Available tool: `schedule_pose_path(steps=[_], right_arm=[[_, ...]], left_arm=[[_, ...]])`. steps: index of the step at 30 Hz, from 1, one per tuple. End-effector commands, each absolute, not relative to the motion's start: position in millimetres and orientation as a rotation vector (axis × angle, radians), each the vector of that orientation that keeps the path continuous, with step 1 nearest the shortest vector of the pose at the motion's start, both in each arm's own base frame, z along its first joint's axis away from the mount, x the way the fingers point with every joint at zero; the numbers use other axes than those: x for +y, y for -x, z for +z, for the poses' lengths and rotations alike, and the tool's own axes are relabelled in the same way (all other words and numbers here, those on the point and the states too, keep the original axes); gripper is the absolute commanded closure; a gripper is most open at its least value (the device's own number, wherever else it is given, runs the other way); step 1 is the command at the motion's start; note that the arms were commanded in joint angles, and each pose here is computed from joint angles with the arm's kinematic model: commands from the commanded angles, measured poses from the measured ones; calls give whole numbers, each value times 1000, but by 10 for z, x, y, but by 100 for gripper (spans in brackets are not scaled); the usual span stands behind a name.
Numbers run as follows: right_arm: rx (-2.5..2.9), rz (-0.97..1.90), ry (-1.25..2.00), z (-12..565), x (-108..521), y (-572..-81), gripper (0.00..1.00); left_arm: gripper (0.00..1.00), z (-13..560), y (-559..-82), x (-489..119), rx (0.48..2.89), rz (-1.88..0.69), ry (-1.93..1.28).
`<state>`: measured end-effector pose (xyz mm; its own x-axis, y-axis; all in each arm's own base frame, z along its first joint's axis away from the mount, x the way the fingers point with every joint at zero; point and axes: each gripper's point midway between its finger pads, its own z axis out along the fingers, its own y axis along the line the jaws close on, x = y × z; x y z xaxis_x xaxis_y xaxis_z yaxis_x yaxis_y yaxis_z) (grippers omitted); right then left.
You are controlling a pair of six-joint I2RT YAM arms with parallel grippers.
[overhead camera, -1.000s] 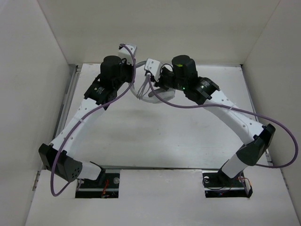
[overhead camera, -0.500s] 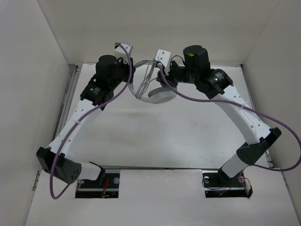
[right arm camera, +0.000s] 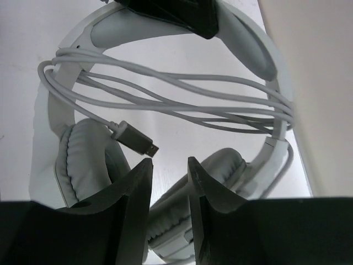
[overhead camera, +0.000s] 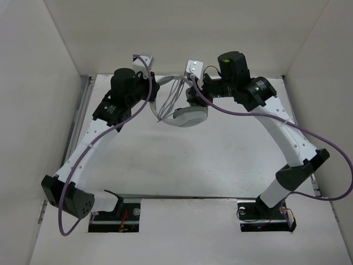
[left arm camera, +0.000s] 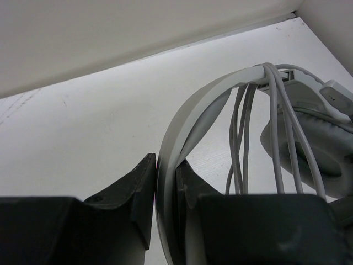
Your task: Wrap the headphones
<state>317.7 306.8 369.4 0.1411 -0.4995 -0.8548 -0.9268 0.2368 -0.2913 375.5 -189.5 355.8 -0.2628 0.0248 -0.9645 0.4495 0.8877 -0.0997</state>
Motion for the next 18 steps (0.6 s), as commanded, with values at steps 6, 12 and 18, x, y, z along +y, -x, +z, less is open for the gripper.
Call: schedule_pose_path(steps=[6,12,18], right_arm=[[1395,635,1251,4378,2840,-3134,62],[1419,714,899,4668,2650,-3393,61],[1455,568,591,4324,2084,-3775,54]], left_arm=[[100,3674,-3700,-1905,1739,-574,-229],[100,3153,-3820,-1901,1838,-573,-165],[99,2660,-3968,-1957,1913,-508,-128]])
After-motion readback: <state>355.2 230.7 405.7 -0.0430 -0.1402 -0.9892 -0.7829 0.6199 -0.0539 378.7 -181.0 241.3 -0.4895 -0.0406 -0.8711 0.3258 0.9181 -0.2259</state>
